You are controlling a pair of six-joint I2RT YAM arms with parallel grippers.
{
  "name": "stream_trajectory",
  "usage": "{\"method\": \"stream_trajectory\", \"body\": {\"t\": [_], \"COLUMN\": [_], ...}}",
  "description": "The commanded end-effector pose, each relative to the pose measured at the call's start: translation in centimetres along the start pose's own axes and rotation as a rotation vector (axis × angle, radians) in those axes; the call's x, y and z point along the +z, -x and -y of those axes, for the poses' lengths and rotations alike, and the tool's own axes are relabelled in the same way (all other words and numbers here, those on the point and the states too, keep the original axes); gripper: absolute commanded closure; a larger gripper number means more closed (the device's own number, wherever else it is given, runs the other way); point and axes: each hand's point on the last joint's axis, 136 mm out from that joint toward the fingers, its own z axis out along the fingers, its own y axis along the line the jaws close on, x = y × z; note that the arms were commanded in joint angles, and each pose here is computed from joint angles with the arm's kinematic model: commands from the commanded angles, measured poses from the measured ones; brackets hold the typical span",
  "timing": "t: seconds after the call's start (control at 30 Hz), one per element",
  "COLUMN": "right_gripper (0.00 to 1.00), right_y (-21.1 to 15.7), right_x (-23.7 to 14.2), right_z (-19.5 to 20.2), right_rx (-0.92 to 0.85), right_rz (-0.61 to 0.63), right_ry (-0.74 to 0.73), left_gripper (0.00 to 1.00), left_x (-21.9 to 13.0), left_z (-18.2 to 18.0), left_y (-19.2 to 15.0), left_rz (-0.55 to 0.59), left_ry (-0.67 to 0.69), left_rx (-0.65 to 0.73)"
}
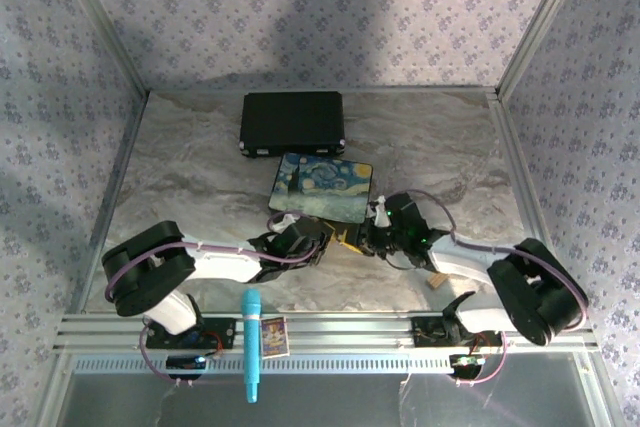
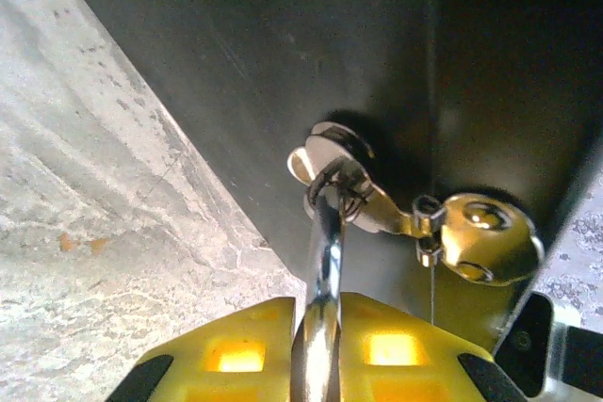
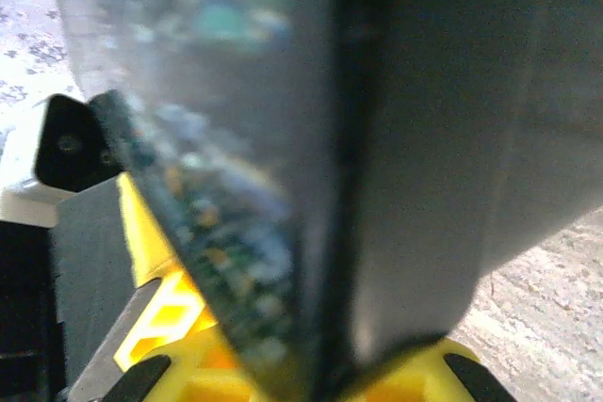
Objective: Unlock the padlock with the key
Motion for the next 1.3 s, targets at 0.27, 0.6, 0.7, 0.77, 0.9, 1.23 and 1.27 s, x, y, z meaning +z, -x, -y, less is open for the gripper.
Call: {"method": "stream_trajectory", "body": {"t": [0.27,0.6,0.7,0.77,0.9,1.23,1.27], "right_gripper": [0.74,0.31,0.42,0.44,0.50,0.56,0.58], "right_y": [0.4,-1.0,-2.3,-2.9,-3.2,-3.0,-2.9], "right_x": [-2.9,-4.1,-2.9,-2.4,-1.4,0.4,0.5], "right_z": [0.8,0.1,-1.3,-2.1,-3.1,-3.1,-3.0], "right_rx": [-0.356,-0.920,-1.073,-1.136,-1.263,-1.355,-1.354], "right_rz": [0.035,0.029,0.024,0.037,0.084,0.052,0.049], "right_ry": [-0.257,-0.363,-0.319,-0.288,-0.254,-0.267,-0.271], "left_gripper": [1.00,1.00,1.00,1.00,1.00,1.00,1.00], "left_x": [-0.8,-2.1,-2.1,-2.2,-2.1,-2.2,-2.2], "left_z": [-1.8,-2.2,-2.4,-2.4,-2.2,-1.8,-1.8], "left_y": [-0.1,1.5,1.4,1.3,0.9,0.5,0.5], "left_rz": [-0.004,0.044,0.035,0.031,0.013,-0.011,-0.013], "left_ry": [0.073,0.124,0.134,0.134,0.127,0.112,0.110], "left_rx": [0.018,0.049,0.057,0.056,0.062,0.067,0.066]}}
